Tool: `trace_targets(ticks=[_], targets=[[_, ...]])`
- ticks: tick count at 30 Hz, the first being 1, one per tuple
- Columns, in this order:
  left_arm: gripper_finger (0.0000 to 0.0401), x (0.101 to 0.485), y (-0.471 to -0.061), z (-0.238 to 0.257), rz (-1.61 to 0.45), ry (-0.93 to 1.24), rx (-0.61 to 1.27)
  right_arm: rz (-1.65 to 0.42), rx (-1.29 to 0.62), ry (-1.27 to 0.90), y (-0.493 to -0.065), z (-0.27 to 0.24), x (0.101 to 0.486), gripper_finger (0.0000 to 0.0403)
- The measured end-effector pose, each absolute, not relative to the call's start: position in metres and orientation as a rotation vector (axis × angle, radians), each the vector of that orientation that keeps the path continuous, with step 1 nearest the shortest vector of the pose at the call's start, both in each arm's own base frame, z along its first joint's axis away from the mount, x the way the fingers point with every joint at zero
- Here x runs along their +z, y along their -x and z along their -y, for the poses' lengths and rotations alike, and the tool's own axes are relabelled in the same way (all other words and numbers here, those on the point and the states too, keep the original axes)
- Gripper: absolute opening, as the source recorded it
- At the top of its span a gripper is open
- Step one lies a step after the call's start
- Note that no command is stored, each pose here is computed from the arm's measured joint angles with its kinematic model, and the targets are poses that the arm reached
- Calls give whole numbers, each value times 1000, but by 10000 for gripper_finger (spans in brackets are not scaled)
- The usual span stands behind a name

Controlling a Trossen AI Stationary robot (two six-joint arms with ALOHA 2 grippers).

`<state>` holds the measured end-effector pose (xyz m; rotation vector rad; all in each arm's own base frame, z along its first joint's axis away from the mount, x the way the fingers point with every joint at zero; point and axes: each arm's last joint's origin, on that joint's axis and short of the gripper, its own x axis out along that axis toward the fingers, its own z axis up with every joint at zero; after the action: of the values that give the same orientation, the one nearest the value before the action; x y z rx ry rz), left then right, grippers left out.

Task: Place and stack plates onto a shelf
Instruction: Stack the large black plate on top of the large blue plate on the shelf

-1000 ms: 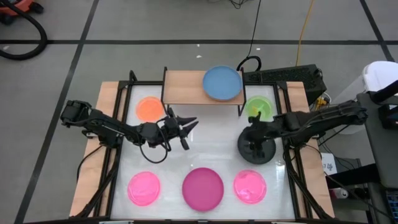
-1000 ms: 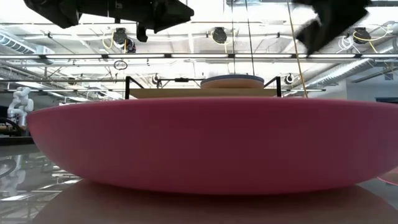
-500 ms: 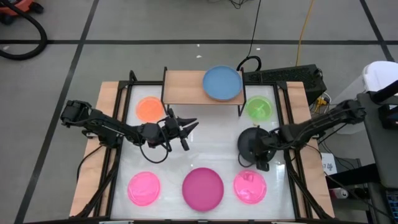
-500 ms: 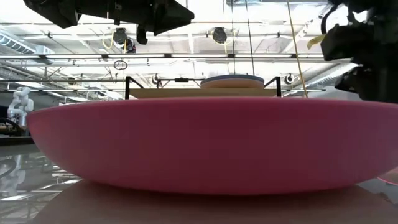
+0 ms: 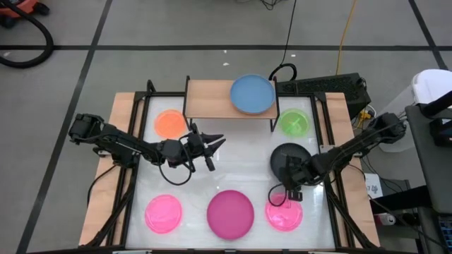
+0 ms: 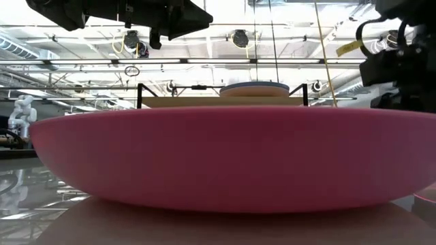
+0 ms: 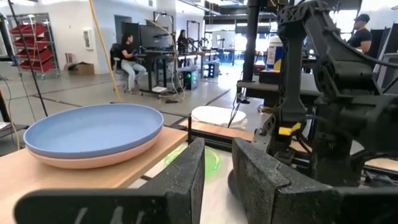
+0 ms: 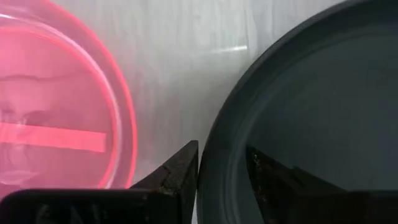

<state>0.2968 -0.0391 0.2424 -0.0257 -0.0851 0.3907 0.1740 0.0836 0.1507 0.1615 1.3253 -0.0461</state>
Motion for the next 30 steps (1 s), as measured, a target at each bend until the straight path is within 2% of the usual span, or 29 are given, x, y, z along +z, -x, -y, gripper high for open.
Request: trace_targets(ticks=[5,12,21,30], targets=[[88,242,-297,39,85,29,391,-1352,-54,-148,-175,-84,145,89],[88,242,-297,39,84,40,390,-1307,-33,-125,-175,-84,154,11],[88,240,-297,39,66,34,390,-1065,123,-78,-191,-91,214,1],[88,240,-297,39,61,33,391,-739,74,143,-198,-86,282,1]])
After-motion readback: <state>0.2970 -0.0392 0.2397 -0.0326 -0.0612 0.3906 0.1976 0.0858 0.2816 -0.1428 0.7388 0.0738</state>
